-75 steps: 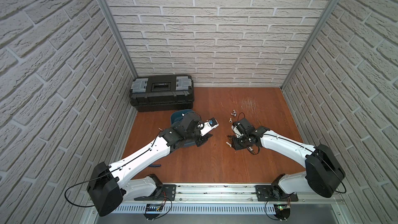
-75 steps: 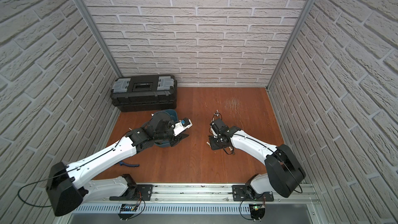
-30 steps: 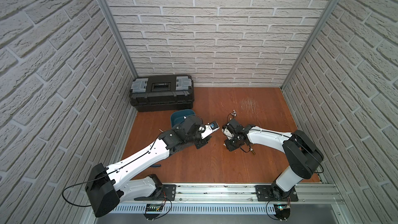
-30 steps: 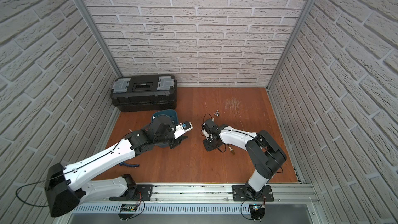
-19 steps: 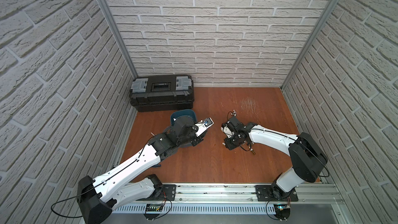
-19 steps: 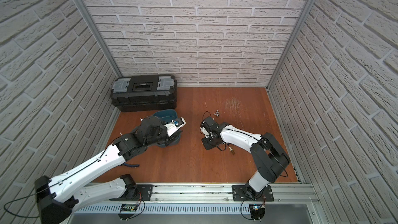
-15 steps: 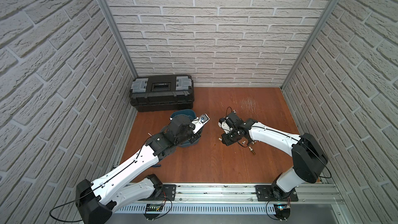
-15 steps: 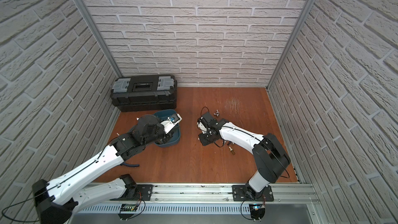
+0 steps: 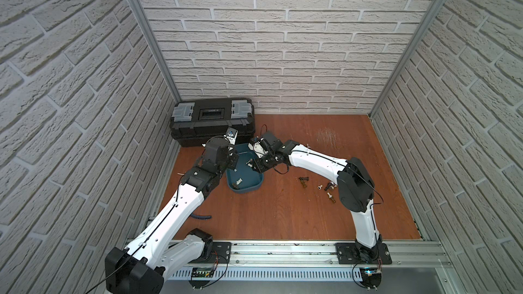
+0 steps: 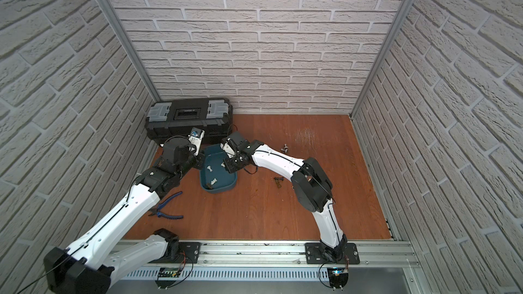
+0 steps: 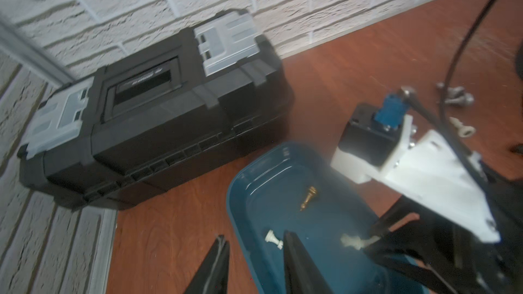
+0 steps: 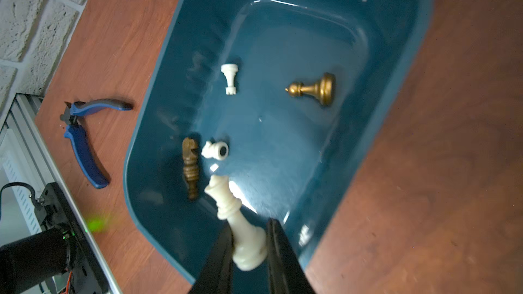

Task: Put the chess pieces into the storage box
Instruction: Place the chess piece in the storage box.

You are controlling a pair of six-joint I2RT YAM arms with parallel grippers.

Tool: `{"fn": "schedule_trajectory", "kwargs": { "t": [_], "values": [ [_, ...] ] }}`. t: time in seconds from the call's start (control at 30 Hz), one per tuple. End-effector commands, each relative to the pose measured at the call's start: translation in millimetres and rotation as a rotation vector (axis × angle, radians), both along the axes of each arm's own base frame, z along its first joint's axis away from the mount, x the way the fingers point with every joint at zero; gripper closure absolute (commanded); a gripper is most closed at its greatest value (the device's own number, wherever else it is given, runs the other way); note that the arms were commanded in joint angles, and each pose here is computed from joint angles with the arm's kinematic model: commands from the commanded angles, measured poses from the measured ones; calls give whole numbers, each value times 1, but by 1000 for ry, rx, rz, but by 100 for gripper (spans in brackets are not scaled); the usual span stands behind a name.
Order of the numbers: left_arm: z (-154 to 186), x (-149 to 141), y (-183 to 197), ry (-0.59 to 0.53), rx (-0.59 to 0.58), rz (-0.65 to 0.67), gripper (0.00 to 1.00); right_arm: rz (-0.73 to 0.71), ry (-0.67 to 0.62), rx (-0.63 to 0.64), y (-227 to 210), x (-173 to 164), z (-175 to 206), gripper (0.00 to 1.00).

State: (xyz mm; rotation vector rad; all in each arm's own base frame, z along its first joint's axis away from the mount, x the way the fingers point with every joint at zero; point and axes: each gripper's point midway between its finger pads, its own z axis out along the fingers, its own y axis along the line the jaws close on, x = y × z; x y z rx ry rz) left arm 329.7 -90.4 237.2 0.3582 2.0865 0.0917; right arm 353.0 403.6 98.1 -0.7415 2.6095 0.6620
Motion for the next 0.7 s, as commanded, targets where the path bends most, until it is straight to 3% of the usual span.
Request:
{"fn": "schedule_trajectory", "kwargs": {
  "t": [0.0, 0.2, 0.33, 0.53, 0.67],
  "values": [
    [8, 7, 7, -6, -66, 63, 63, 10, 1, 66, 20, 3, 15, 71],
    [12, 7, 9, -33, -89, 62, 63, -7, -12, 66, 16, 2, 35, 57],
    [4, 9, -3, -7, -88, 13, 64, -36, -59, 71, -1, -5, 61, 55],
    [-21, 0, -62, 78, -23, -166, 65, -189, -120, 44, -79, -10, 96, 55],
    [-42, -5, -102, 233, -100, -108, 63, -292, -161, -81, -148, -15, 94, 55]
  ]
}}
